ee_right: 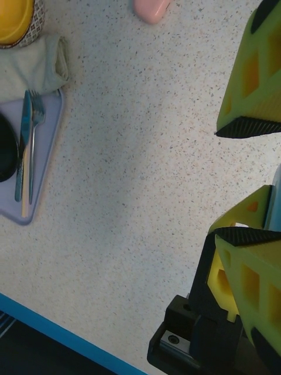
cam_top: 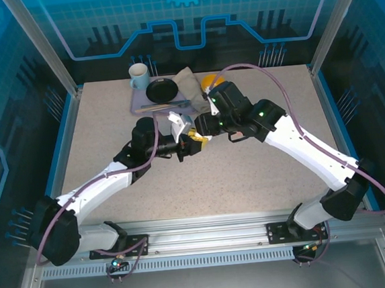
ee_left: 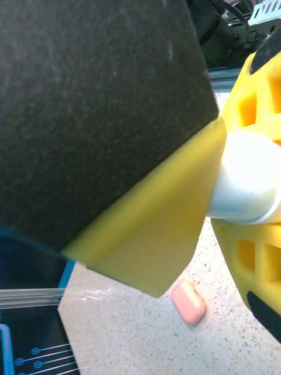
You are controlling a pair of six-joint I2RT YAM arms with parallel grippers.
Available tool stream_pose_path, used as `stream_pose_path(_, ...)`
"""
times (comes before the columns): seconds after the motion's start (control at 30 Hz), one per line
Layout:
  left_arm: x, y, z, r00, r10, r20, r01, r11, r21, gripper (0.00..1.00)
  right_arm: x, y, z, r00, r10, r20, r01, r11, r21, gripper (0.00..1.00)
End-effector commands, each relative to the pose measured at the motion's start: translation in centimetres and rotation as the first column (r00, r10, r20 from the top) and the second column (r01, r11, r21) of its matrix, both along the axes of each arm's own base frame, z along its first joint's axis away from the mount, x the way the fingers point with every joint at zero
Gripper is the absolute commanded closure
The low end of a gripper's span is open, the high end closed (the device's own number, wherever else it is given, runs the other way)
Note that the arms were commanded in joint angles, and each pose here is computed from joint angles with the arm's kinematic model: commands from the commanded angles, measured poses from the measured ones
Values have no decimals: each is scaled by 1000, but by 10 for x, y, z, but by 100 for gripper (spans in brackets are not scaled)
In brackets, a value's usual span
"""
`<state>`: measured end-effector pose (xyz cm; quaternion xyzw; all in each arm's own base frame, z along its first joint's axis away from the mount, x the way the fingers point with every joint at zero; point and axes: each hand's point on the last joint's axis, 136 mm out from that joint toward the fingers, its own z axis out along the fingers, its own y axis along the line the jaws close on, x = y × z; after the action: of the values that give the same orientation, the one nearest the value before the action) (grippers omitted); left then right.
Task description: Insert wireless bluetooth earbuds into charging case
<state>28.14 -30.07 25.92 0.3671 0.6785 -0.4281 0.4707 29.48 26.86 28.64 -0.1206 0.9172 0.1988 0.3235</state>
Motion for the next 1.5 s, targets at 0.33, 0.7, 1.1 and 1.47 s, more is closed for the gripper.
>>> stream_pose_path(0.33, 72, -2, -79, 878, 275, -391, -254, 961, 107, 100, 10, -122, -75, 867, -436, -243, 465, 882, 77, 31)
stream_pose_path(0.7, 100, -13, -188, 455, 451, -768, -206, 892, 401, 92, 3, -159, -126, 806, -534, -255, 539, 840, -58, 28)
stream_pose_path(1.1, 92, 37, -237, 202, 615, -762, -177, 789, 589, 42, 4, -174, -122, 790, -565, -237, 567, 821, -70, 22)
stream_pose_path(1.47, 101, 136, -140, 278, 769, -576, -417, 637, 649, 1, 7, -225, -88, 751, -654, -93, 643, 756, -125, 0)
